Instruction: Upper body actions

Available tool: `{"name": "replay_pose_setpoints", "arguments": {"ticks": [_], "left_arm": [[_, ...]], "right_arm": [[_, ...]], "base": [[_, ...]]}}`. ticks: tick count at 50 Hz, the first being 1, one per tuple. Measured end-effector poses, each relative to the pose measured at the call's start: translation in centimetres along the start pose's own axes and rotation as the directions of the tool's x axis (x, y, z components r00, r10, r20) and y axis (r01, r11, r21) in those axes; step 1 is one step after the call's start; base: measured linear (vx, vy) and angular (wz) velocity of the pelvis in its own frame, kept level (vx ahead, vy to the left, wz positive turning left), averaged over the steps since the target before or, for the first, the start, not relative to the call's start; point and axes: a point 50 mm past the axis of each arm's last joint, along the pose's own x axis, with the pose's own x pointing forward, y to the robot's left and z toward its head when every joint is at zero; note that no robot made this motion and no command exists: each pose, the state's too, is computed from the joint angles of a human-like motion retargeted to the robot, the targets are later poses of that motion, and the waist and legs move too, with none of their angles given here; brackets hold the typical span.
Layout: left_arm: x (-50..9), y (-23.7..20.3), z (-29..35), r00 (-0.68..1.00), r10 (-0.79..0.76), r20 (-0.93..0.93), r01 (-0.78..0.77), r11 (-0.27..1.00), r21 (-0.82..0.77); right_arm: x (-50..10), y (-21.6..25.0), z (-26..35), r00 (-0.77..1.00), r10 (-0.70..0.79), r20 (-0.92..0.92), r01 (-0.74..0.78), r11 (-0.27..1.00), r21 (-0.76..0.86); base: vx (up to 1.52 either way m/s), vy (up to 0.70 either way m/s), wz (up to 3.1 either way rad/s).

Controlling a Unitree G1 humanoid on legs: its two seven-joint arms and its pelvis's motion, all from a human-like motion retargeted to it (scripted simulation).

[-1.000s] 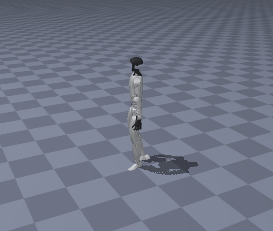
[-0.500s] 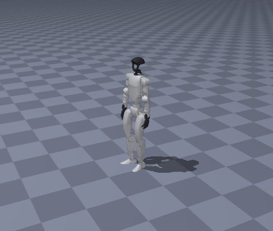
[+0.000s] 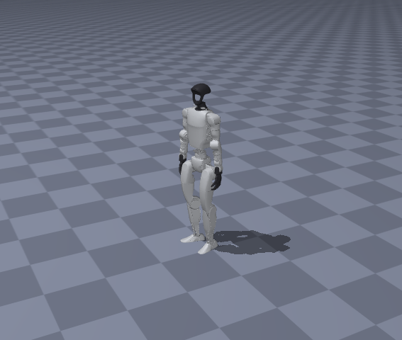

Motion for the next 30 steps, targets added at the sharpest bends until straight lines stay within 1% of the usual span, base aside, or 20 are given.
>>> {"name": "replay_pose_setpoints", "arguments": {"ticks": [9, 15, 19, 23, 27, 30], "left_arm": [[0.1, -0.4, 0.3, 1.0, -0.012, 0.027, 0.012, 1.0, -0.008], [0.1, -0.8, 0.0, 1.0, -0.019, 0.016, 0.02, 1.0, -0.002], [0.1, -0.8, 0.1, 1.0, -0.012, 0.019, 0.011, 1.0, 0.029], [0.1, -0.7, 0.3, 1.0, -0.027, 0.006, 0.027, 0.999, 0.035], [0.0, 0.7, 1.4, 0.999, -0.005, 0.035, 0.002, 0.995, 0.097], [-0.2, 2.2, 1.9, 0.998, 0.04, 0.044, -0.048, 0.98, 0.193]], "right_arm": [[-0.3, -0.8, -1.5, 0.999, -0.021, -0.048, 0.021, 1.0, -0.006], [-0.4, -1.9, -1.2, 0.997, -0.066, -0.04, 0.066, 0.998, 0.007], [-0.6, -3.0, 0.3, 0.995, -0.099, -0.004, 0.099, 0.995, 0.004], [-0.6, -3.9, 3.0, 0.99, -0.119, 0.074, 0.121, 0.992, -0.022], [-0.5, -3.2, 5.2, 0.983, -0.109, 0.148, 0.108, 0.994, 0.015], [-0.4, -2.6, 4.7, 0.99, -0.052, 0.129, 0.051, 0.999, 0.016]], "base": [[-0.03, -0.02, -0.67], [-0.01, 0.07, -2.07], [-0.04, 0.06, -2.33], [-0.17, 0.06, -1.3], [-0.27, 0.04, -1.84], [-0.16, 0.04, -2.22]]}}
